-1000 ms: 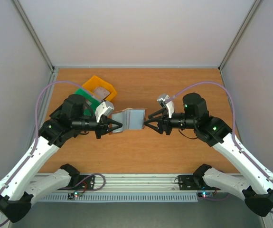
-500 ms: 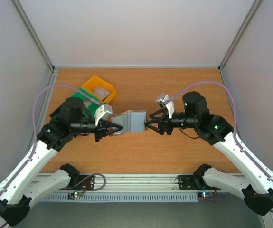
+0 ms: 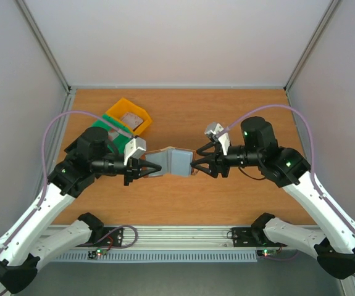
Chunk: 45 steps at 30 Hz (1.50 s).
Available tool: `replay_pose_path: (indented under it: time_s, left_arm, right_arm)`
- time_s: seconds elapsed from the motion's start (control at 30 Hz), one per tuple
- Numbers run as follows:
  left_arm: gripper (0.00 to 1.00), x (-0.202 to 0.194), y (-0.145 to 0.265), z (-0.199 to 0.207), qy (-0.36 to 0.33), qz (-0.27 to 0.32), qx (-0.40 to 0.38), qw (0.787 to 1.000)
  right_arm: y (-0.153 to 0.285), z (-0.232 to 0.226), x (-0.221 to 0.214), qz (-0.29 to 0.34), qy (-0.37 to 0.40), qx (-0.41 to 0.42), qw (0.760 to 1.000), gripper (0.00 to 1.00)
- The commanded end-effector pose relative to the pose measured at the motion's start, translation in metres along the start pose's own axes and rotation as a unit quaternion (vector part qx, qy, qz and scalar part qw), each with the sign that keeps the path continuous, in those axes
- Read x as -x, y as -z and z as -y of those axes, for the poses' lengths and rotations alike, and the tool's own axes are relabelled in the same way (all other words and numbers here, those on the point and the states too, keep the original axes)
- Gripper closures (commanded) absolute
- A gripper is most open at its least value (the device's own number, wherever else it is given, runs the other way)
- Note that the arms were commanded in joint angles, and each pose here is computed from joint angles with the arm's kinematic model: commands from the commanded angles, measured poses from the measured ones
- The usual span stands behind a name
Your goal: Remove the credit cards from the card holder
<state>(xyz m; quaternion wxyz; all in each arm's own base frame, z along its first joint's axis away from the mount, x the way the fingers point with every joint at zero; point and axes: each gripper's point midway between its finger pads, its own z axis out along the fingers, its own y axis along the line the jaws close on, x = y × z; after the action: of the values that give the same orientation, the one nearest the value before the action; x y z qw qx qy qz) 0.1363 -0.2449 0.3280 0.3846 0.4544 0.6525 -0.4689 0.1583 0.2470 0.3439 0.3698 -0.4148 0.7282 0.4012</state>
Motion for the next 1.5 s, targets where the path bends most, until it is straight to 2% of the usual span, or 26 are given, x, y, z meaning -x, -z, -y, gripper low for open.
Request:
replay_pose_path:
  time_s: [0.0, 0.1, 0.23, 0.5, 0.6, 0.73, 0.9, 1.03, 1.13, 1.33, 1.47]
  left_arm:
    - [1.00, 0.015, 0.001, 0.010, -0.038, 0.030, -0.019, 0.999]
    - [1.00, 0.014, 0.000, 0.011, -0.041, 0.030, -0.021, 0.998]
    - [1.00, 0.009, -0.004, 0.006, -0.037, 0.036, -0.015, 0.999]
    - [1.00, 0.013, -0.006, 0.003, -0.021, 0.056, -0.010, 0.998]
    - [1.00, 0.013, -0.005, -0.001, -0.011, 0.053, 0.005, 0.999]
    - [1.00, 0.005, -0.003, -0.009, 0.012, 0.038, 0.033, 0.999]
    - [1.00, 0.008, -0.003, -0.005, 0.012, 0.047, 0.023, 0.999]
    - [1.00, 0.009, -0.003, -0.005, 0.008, 0.052, 0.021, 0.998]
    - [1.00, 0.011, -0.003, -0.003, 0.005, 0.053, 0.017, 0.998]
    - [1.00, 0.010, -0.002, 0.002, 0.001, 0.054, 0.008, 0.998]
    - [1.00, 0.011, -0.002, 0.003, -0.002, 0.058, 0.005, 0.998]
  right_arm:
    - [-0.010, -0.007, -0.004, -0.020, -0.015, 0.039, 0.999, 0.46]
    - [-0.015, -0.009, 0.005, -0.004, -0.017, 0.059, 0.998, 0.58]
    - [-0.026, -0.011, 0.005, -0.004, -0.032, 0.084, 0.996, 0.64]
    - [-0.032, -0.015, 0.008, 0.001, -0.035, 0.088, 0.996, 0.60]
    - [-0.029, -0.014, 0.004, -0.005, -0.031, 0.079, 0.996, 0.55]
    - [-0.014, -0.009, -0.005, -0.007, -0.013, 0.029, 0.999, 0.50]
    - [0.007, -0.004, -0.009, -0.007, 0.004, -0.025, 1.000, 0.45]
    - [0.004, -0.012, -0.007, -0.007, -0.010, 0.003, 1.000, 0.42]
    - [-0.007, -0.004, -0.009, -0.019, -0.029, 0.000, 0.999, 0.43]
    - [-0.018, 0.004, 0.000, -0.001, -0.024, 0.001, 1.000, 0.43]
    - [-0.026, 0.007, 0.002, -0.003, -0.030, 0.005, 1.000, 0.51]
